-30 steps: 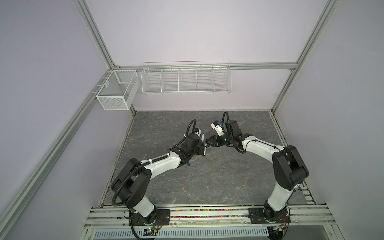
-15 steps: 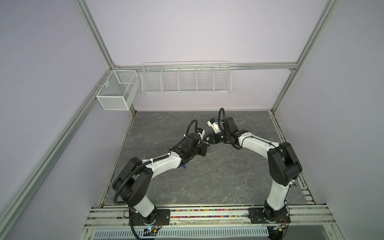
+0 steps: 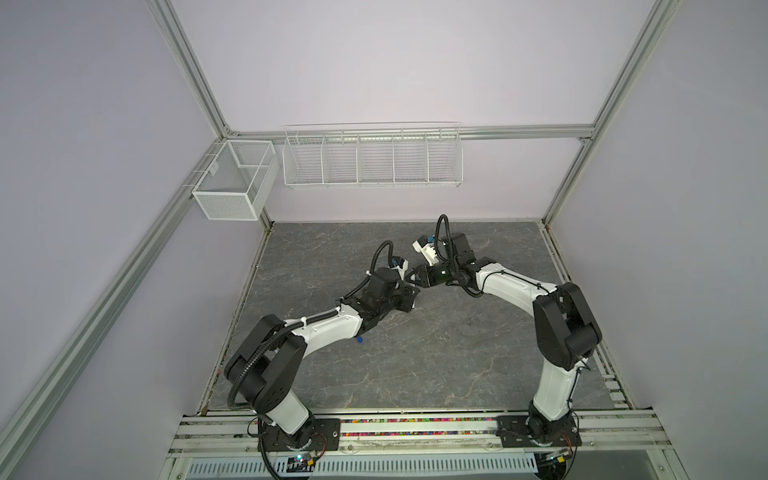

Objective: Insert the pens into the pen caps
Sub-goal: 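Draw the upright blue-tipped marker back with left gripper while right gripper moves toward blue cap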

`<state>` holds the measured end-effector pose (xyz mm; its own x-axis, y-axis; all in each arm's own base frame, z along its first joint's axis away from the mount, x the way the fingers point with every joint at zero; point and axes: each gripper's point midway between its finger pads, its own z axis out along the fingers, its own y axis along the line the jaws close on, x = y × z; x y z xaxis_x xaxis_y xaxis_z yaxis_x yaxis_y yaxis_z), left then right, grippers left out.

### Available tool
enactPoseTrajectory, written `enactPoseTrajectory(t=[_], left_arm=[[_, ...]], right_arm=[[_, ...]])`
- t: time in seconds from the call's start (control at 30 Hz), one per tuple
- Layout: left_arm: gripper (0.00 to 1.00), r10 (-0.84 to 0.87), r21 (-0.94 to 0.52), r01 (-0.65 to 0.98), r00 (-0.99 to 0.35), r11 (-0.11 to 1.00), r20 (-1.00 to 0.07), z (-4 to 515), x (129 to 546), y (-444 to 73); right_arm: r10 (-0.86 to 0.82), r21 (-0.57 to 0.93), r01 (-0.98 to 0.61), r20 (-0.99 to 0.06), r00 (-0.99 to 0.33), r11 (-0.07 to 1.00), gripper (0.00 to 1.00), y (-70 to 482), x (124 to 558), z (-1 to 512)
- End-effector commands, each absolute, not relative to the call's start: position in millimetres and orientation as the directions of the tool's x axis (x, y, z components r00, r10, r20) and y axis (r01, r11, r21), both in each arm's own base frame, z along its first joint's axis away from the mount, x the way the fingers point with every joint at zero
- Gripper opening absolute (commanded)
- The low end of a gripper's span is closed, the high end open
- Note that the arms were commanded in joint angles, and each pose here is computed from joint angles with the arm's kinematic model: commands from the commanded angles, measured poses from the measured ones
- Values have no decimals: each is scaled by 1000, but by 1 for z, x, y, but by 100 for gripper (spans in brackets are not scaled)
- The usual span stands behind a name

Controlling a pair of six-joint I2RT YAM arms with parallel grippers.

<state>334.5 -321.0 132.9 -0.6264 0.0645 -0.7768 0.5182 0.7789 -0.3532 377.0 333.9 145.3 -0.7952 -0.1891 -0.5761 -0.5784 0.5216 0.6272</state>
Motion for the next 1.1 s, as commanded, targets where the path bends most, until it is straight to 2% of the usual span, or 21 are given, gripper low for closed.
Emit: enactPoseTrajectory(t=[0.0, 0.2, 0.3, 0.33, 0.4, 0.43, 0.47, 0.53, 0.57, 0.63, 0.8, 0.9, 0.97, 1.07], left_arm=[[39, 57, -355, 514, -625, 781, -779, 133, 341, -323], [35, 95, -368, 538, -650, 758, -754, 125, 338, -333], [30, 103, -373, 549, -651, 748, -752, 126, 338, -337], [24, 100, -375, 553, -646, 744, -756, 129, 338, -337], [4, 87, -379, 557, -636, 739, -766, 133, 339, -337], [0, 76, -380, 554, -631, 741, -772, 136, 340, -336], [0, 56, -388, 536, -635, 750, -770, 137, 341, -331], [0, 20, -403, 493, -652, 771, -758, 140, 343, -317], [0, 0, -410, 460, -665, 788, -747, 140, 344, -304], [0, -43, -414, 385, -687, 825, -725, 136, 341, -273], [0, -87, -351, 206, -745, 914, -662, 119, 292, -192], [0, -191, -311, 8, -775, 950, -603, 110, 249, -136], [0, -323, -312, -165, -756, 936, -569, 97, 218, -98], [0, -519, -368, -375, -706, 851, -482, 78, 177, -62]], right_arm=[[-161, 649, -580, -587, -793, 493, 10, 331, 377, 159], [-102, 682, -564, -591, -800, 465, 10, 327, 383, 173], [-92, 693, -558, -587, -805, 457, 10, 327, 384, 175], [-93, 694, -555, -584, -806, 459, 10, 326, 384, 175], [-93, 695, -555, -583, -807, 458, 10, 326, 383, 175], [-94, 695, -553, -581, -809, 460, 11, 326, 383, 173], [-92, 693, -551, -581, -809, 465, 15, 325, 384, 173], [-86, 687, -546, -583, -808, 479, 28, 322, 386, 172], [-84, 682, -545, -584, -807, 488, 34, 321, 387, 172], [-84, 662, -540, -590, -803, 520, 40, 315, 391, 169], [-115, 597, -539, -600, -792, 594, 42, 300, 395, 161], [-123, 575, -532, -599, -791, 622, 42, 293, 396, 157], [-127, 571, -526, -593, -795, 630, 42, 292, 396, 152], [-129, 572, -516, -581, -804, 638, 42, 290, 396, 147]])
